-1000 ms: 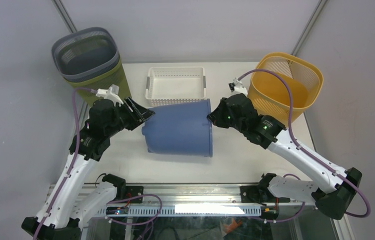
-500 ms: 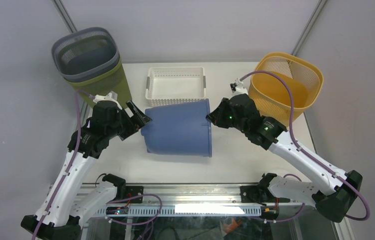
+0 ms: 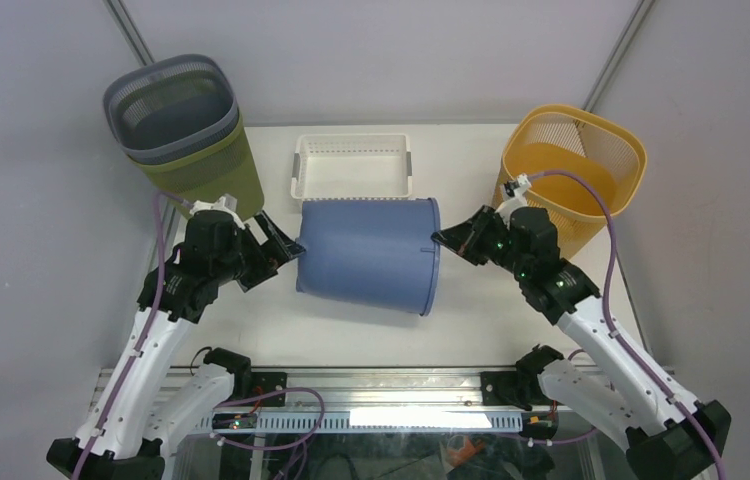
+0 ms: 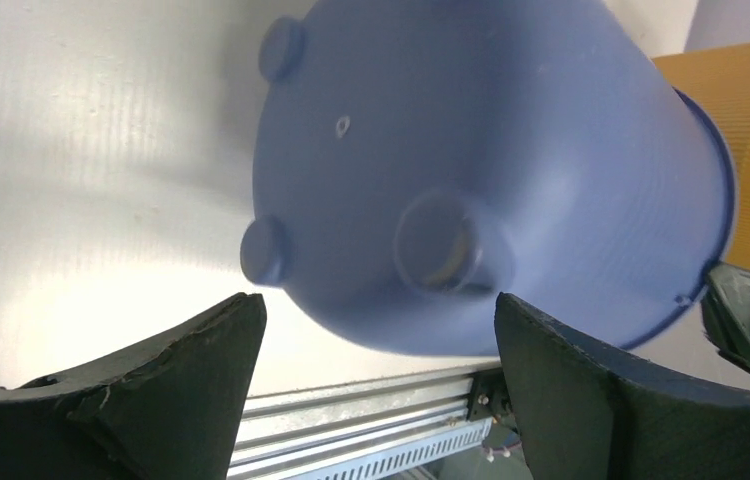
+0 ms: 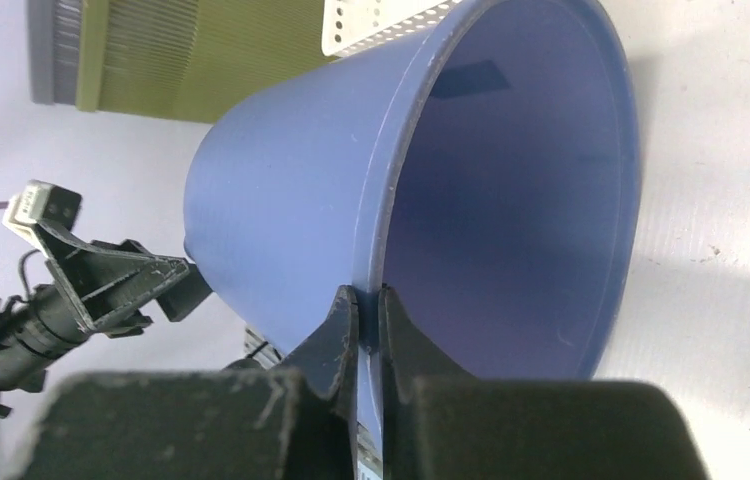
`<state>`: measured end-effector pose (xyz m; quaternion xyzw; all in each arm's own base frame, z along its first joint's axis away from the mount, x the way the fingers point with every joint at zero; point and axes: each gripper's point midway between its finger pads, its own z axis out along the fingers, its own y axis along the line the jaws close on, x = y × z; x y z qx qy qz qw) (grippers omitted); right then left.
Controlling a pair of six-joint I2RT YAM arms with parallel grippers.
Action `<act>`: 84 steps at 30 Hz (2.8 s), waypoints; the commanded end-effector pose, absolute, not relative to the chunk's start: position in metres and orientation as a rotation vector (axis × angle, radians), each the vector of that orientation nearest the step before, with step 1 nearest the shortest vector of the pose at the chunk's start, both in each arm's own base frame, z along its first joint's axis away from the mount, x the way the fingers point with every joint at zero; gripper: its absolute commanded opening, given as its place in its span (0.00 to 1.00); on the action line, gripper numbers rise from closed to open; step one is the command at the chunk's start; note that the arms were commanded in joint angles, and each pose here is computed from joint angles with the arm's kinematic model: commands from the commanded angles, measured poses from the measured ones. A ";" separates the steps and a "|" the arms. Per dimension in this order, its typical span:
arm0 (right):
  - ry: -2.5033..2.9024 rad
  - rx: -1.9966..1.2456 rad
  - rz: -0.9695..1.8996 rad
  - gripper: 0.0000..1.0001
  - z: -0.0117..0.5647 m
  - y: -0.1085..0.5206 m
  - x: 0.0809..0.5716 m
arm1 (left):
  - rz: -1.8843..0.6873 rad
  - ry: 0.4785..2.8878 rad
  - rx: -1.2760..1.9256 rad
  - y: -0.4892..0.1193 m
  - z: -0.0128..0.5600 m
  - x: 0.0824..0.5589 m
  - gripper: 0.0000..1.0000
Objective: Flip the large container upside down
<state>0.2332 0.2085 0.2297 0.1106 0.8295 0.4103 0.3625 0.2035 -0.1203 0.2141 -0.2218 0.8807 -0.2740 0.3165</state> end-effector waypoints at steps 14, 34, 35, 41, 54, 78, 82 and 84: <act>2.427 0.691 0.919 0.00 0.102 0.159 0.172 | -1.059 2.002 -0.238 -0.160 0.329 0.214 0.95; 2.463 0.941 0.823 0.00 0.051 0.126 0.123 | -1.096 1.968 -0.208 -0.167 0.337 0.222 0.95; 2.461 0.954 0.824 0.00 0.048 0.125 0.121 | -1.097 1.967 -0.209 -0.167 0.336 0.222 0.95; 2.456 1.002 0.831 0.00 0.037 0.124 0.117 | -1.103 1.965 -0.205 -0.168 0.335 0.223 0.95; 2.334 0.940 0.946 0.00 0.058 0.148 0.167 | -1.157 1.967 -0.205 -0.176 0.326 0.226 0.95; 2.326 0.605 0.263 0.47 0.128 0.095 0.243 | -1.091 1.871 -0.094 -0.176 0.361 0.245 0.99; 2.237 0.669 0.279 0.46 0.137 0.100 0.271 | -1.088 1.865 -0.083 -0.177 0.365 0.247 0.99; 2.201 0.660 0.360 0.46 0.143 0.116 0.286 | -1.082 1.851 -0.076 -0.177 0.371 0.248 0.99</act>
